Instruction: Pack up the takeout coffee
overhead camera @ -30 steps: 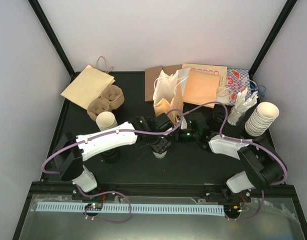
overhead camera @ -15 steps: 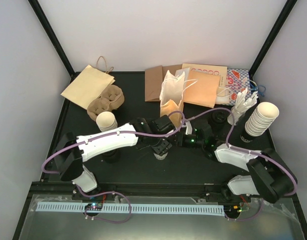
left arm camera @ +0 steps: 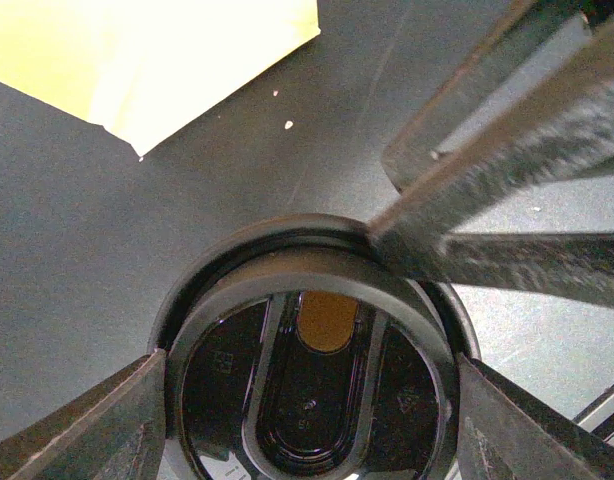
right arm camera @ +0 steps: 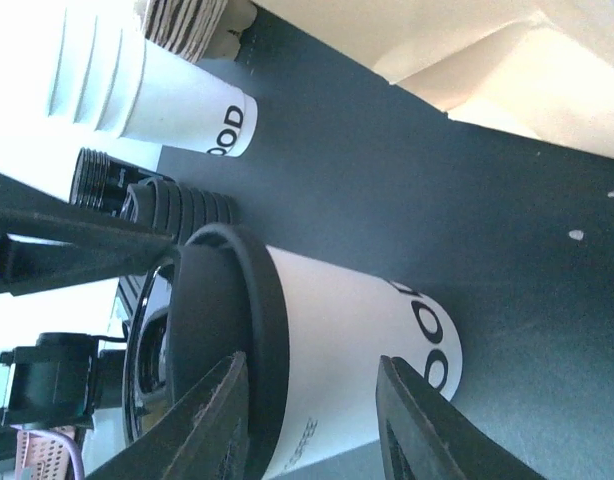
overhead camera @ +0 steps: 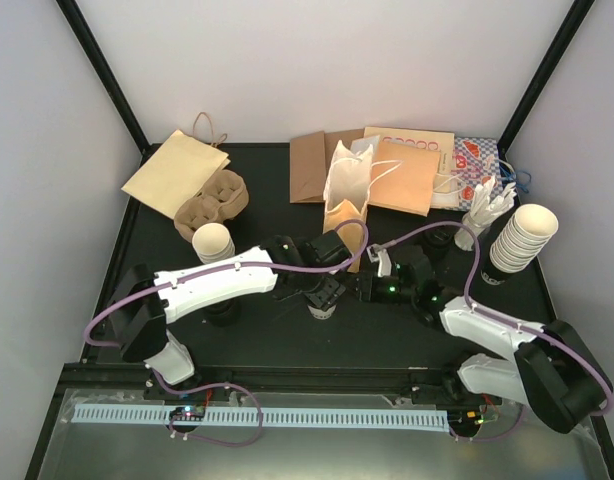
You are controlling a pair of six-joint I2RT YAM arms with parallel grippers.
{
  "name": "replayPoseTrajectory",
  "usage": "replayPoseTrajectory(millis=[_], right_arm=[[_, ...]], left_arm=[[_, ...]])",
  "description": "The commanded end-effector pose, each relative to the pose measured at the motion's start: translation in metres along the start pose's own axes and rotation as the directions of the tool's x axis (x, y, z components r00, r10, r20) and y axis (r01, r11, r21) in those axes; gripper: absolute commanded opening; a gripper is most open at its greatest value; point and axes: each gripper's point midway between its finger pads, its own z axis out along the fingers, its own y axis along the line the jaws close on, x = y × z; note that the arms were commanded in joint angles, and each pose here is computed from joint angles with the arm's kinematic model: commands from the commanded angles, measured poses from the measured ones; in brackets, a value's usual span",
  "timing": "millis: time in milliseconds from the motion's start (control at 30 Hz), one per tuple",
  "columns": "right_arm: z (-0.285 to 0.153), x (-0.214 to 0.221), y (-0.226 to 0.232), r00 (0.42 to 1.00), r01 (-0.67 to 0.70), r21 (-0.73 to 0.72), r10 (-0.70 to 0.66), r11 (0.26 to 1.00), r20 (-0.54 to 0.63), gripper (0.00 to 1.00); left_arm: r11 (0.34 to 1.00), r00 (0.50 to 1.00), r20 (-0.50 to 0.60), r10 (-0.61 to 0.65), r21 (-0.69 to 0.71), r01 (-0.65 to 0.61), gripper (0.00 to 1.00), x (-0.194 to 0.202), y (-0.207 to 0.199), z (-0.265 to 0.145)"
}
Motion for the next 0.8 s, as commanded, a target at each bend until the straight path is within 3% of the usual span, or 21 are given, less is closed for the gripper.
replayPoseTrajectory(millis=[0,767], right_arm=[[-0.008,0.055,-0.036,0.983,-0.071,0.123,0.091,0.99,-0.158,0.37],[-0.012,0.082,-0.028,0.973,-0.082,0.077,0.097,0.994,-0.211,0.37]], left_arm=[[0.994,0.99,-0.091,-0.106,-0.046,0.102,0.52,0.018,0.007,0.015],[0.987,0.983,-0.099,-0.156,-0.05,0.151,0.51,0.023,0.005,0.021]])
